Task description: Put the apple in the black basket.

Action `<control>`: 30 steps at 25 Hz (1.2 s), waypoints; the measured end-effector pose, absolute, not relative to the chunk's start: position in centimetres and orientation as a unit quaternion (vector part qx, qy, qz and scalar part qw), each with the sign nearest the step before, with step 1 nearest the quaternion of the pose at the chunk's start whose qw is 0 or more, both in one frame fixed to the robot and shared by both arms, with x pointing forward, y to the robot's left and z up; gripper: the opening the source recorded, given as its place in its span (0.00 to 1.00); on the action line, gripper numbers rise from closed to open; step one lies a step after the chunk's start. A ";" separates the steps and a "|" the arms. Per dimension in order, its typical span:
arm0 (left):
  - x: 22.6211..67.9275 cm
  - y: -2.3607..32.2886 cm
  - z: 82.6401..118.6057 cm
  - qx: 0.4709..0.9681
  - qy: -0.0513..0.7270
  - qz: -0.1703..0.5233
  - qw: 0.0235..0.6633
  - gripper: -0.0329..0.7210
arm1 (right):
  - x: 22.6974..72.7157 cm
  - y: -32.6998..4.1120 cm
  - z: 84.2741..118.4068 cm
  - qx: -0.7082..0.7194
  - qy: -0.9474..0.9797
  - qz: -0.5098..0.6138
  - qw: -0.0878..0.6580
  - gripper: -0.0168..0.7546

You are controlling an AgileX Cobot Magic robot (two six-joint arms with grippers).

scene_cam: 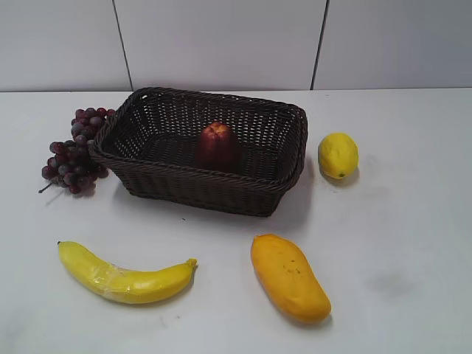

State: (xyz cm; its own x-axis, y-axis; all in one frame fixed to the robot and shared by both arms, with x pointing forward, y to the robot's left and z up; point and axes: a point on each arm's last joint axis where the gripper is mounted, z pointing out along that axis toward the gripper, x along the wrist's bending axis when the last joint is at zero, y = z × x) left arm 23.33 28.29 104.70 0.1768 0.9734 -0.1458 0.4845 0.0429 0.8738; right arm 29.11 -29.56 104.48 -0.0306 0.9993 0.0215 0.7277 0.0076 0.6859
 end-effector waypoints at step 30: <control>23.3 28.3 104.7 0.632 0.577 0.281 0.435 0.66 | 23.5 -29.8 105.4 0.592 0.606 0.389 0.361 0.65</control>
State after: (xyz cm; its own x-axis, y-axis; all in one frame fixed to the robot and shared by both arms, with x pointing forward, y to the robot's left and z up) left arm 23.33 28.29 104.70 0.1768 0.9734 -0.1458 0.4845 0.0429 0.8738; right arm 23.48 -29.76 105.35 -0.0378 0.9990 0.0231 0.4362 -0.0043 0.8998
